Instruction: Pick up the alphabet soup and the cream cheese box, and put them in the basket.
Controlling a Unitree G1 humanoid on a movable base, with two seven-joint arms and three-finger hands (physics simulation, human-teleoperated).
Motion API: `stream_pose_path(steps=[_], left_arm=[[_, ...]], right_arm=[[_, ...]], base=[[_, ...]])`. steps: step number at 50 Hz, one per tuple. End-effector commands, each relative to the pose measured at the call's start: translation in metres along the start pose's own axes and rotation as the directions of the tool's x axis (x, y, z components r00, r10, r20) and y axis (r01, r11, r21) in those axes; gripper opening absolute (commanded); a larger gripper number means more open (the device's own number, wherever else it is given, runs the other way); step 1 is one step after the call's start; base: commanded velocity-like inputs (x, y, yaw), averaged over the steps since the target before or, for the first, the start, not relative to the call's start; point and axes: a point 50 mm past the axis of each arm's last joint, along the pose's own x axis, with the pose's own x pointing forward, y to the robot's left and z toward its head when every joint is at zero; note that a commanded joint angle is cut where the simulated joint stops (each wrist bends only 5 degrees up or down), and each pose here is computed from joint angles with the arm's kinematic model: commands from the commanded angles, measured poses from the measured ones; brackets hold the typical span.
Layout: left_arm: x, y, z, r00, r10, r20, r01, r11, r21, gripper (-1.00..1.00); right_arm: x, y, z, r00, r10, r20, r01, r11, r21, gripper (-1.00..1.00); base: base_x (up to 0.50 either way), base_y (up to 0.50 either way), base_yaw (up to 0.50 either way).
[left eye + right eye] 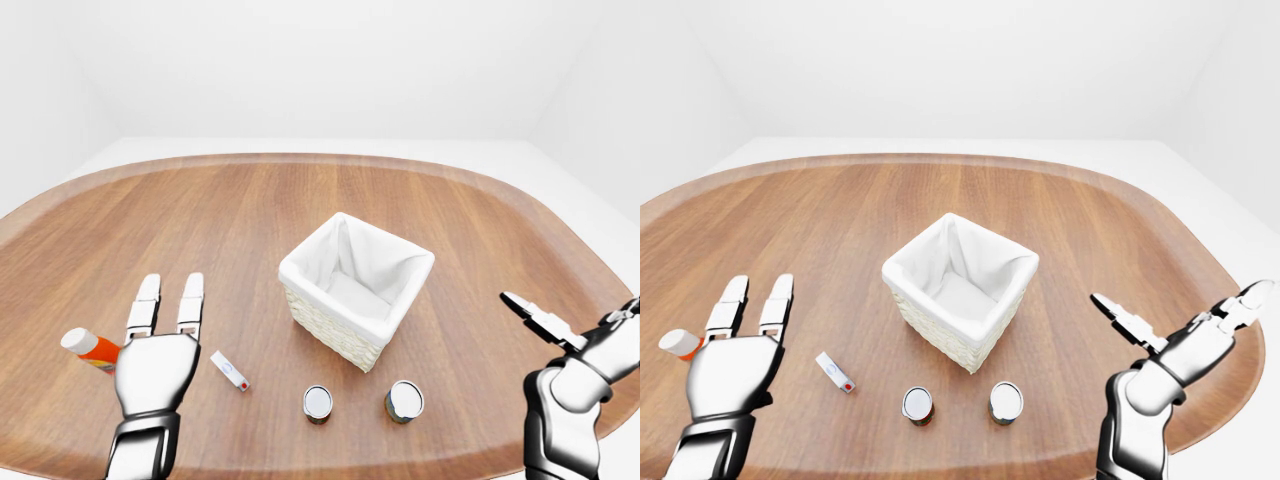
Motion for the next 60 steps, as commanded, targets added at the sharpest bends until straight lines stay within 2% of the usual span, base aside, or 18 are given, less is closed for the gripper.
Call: stream_pose_path(steps=[1, 8, 14, 16, 20, 25, 27, 38, 54, 60], left_arm=[[-0.001, -0.007, 0.016, 0.995, 0.003, 0.099, -0.01, 0.997, 0.077, 1.0], [-0.004, -0.018, 0.03, 0.983, -0.029, 0.183, 0.005, 0.991, 0.131, 1.0], [-0.004, -0.027, 0.034, 0.975, -0.046, 0.219, 0.02, 0.992, 0.122, 1.0], [-0.005, -0.033, 0.039, 0.966, -0.064, 0.251, 0.026, 0.988, 0.152, 1.0], [-0.007, -0.039, 0.043, 0.955, -0.078, 0.286, 0.032, 0.987, 0.159, 1.0], [-0.006, -0.042, 0.048, 0.943, -0.06, 0.328, 0.0, 0.984, 0.18, 1.0], [-0.006, -0.044, 0.05, 0.934, -0.052, 0.352, -0.024, 0.977, 0.21, 1.0], [-0.007, -0.064, 0.05, 0.924, -0.154, 0.349, 0.084, 0.975, 0.208, 1.0], [-0.008, -0.085, 0.05, 0.904, -0.225, 0.365, 0.148, 0.963, 0.227, 1.0], [-0.011, -0.102, 0.051, 0.888, -0.256, 0.383, 0.175, 0.957, 0.232, 1.0]], right_arm=[[0.0, 0.0, 0.0, 1.0, 0.001, 0.0, -0.001, 1.0, -0.001, 1.0], [0.0, -0.001, 0.001, 1.0, -0.002, 0.003, 0.002, 1.0, 0.004, 1.0], [0.0, 0.0, 0.0, 1.0, -0.001, -0.001, 0.001, 1.0, 0.001, 1.0], [0.0, 0.0, 0.0, 1.0, 0.0, 0.001, 0.0, 1.0, 0.001, 1.0], [0.0, 0.0, -0.001, 1.0, 0.0, -0.003, 0.0, 1.0, -0.002, 1.0], [0.0, 0.0, 0.0, 1.0, 0.0, -0.002, 0.0, 1.0, -0.001, 1.0], [0.0, 0.0, 0.0, 1.0, -0.001, 0.0, 0.001, 1.0, 0.0, 1.0], [-0.001, 0.0, 0.0, 1.0, 0.0, 0.0, 0.0, 1.0, -0.001, 1.0], [0.0, 0.0, 0.0, 1.0, 0.001, 0.002, -0.001, 1.0, -0.001, 1.0], [0.0, 0.0, -0.001, 1.0, 0.0, -0.005, 0.0, 1.0, -0.005, 1.0]], base=[[0.0, 0.0, 0.0], [0.0, 0.0, 0.0], [0.0, 0.0, 0.0], [0.0, 0.0, 0.0], [0.0, 0.0, 0.0], [0.0, 0.0, 0.0], [0.0, 0.0, 0.0], [0.0, 0.0, 0.0], [0.0, 0.0, 0.0], [0.0, 0.0, 0.0]])
